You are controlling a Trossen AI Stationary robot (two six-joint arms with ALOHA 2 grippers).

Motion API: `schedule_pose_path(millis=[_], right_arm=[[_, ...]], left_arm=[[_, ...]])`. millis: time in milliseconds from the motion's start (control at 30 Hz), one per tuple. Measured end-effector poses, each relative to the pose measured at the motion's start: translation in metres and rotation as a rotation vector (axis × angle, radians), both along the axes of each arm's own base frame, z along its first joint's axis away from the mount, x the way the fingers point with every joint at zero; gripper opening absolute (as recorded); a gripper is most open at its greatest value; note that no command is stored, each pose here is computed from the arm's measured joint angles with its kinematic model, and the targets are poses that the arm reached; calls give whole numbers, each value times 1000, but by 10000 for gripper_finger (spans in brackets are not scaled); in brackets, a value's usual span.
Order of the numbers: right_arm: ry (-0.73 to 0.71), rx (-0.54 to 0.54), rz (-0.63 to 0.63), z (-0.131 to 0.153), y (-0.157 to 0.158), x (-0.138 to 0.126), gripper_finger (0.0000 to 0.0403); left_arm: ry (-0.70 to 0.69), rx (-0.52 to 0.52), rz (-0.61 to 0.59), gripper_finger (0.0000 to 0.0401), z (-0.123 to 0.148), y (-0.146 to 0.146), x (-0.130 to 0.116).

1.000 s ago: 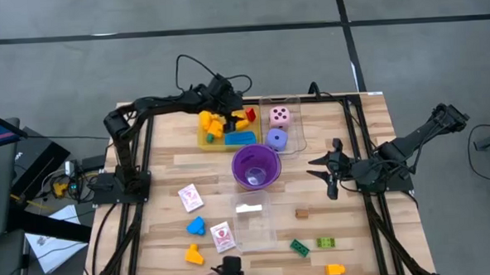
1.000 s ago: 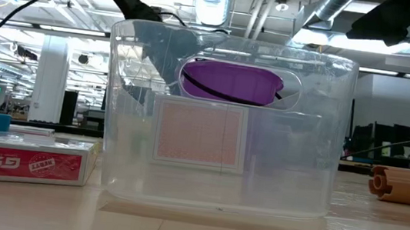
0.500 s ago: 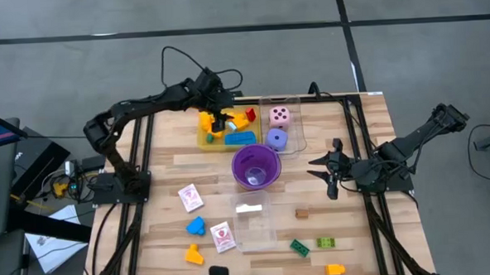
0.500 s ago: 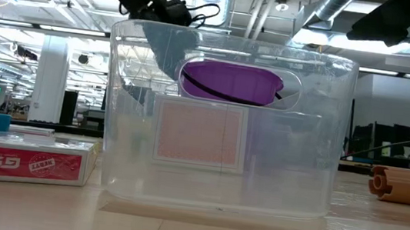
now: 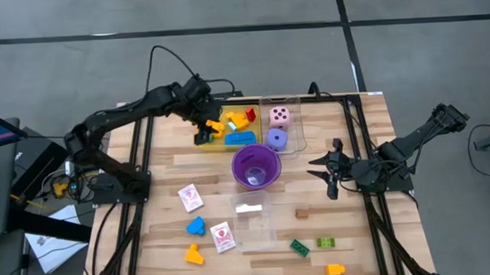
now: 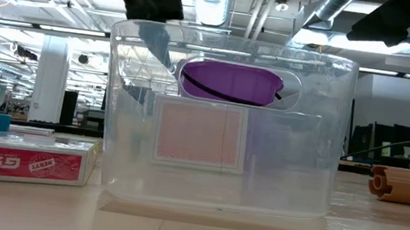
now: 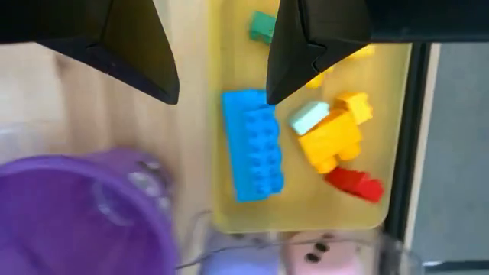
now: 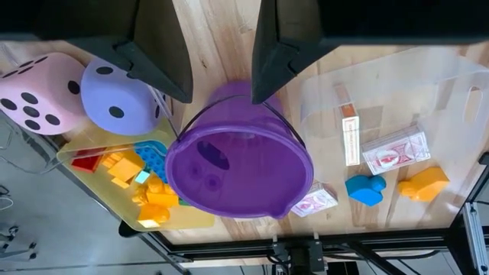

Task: Pick & Place Toys
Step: Put the pink deck of cards into the bottom transparent bin

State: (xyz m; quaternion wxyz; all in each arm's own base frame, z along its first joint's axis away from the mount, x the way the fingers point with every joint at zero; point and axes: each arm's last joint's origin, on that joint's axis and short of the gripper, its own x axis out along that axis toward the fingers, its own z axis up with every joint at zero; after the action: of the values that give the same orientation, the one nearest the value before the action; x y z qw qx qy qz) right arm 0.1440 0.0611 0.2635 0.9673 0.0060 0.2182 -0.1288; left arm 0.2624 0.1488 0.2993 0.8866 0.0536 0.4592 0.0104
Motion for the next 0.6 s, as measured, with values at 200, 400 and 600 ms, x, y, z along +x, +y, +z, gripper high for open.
schedule_pose_path(millis=[200, 400, 600], right_arm=[[1, -1, 0, 0, 0, 0, 127], [2, -1, 0, 0, 0, 0, 127], [3, -2, 0, 0, 0, 0, 127]], left_arm=[[-100, 26, -48, 194, 30, -32, -10], [-206, 66, -97, 194, 56, -59, -23], [-276, 40, -94, 194, 72, -78, -35]])
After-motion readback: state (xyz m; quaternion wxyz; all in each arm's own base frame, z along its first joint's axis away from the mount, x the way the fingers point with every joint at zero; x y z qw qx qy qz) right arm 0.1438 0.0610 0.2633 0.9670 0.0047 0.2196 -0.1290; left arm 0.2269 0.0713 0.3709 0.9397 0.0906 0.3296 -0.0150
